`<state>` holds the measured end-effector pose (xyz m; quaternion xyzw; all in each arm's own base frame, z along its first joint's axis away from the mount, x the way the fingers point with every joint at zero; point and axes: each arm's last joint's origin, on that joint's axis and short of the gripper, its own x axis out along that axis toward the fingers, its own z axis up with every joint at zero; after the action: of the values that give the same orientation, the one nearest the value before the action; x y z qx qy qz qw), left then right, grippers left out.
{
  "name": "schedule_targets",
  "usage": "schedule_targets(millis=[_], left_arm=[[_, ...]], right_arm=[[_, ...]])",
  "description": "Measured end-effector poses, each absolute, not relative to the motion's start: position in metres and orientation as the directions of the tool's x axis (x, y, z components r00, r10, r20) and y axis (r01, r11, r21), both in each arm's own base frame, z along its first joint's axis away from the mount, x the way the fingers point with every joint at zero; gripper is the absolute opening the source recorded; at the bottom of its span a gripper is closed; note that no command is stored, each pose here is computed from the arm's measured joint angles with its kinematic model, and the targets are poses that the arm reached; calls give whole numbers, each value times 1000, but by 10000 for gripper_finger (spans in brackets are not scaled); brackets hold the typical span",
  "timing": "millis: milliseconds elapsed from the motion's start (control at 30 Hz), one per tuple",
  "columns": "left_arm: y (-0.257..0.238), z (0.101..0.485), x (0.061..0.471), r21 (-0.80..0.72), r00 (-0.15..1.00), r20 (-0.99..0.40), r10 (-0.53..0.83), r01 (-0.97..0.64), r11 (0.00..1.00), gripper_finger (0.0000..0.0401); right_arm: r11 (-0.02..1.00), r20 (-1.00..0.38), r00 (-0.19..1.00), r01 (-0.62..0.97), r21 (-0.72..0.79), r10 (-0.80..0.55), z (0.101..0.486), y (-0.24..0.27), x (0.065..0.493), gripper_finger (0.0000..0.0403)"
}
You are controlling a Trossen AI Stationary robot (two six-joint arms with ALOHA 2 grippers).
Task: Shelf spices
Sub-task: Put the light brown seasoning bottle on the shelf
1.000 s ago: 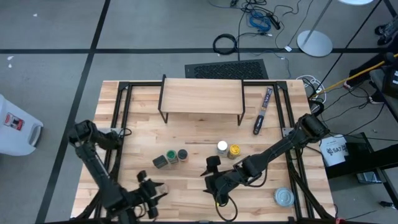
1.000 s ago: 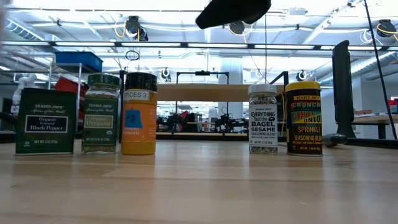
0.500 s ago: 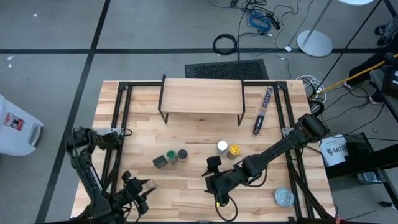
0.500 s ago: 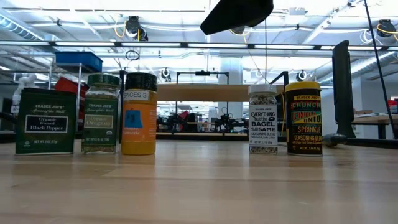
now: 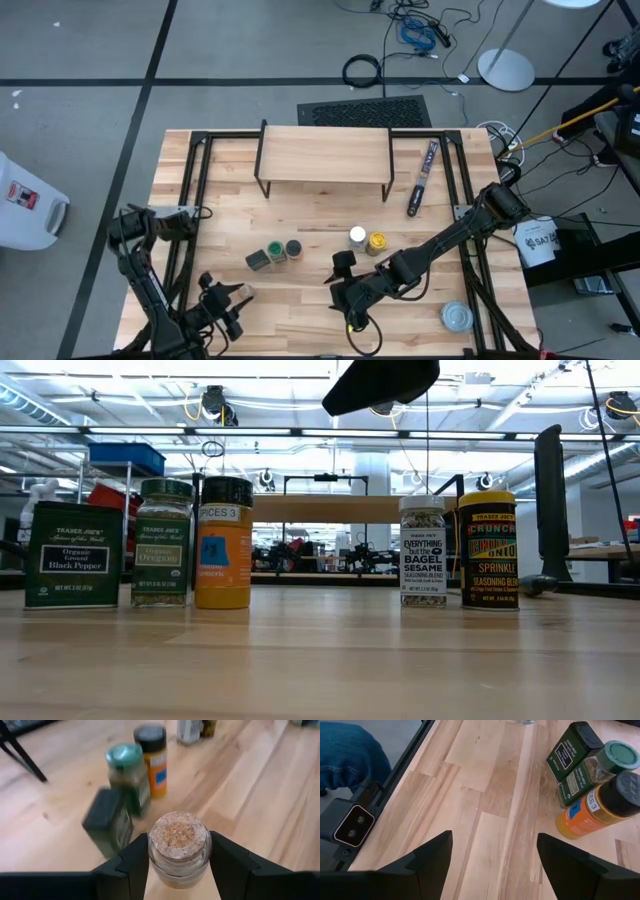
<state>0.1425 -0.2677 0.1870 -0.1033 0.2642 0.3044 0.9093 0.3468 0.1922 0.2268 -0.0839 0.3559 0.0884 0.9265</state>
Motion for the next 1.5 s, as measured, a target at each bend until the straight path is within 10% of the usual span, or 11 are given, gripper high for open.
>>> schedule_targets(millis=[867,1500], left_arm=[[-149,342,204,209,758,-389,524,-481,851,178],[-11,423,218,267,901,-273,336,-265,927,178]], right_arm=[[959,-614,770,-274,-72,174,337,150,266,279],[963,-574,807,-27,-268,-137,367,93,237,279]])
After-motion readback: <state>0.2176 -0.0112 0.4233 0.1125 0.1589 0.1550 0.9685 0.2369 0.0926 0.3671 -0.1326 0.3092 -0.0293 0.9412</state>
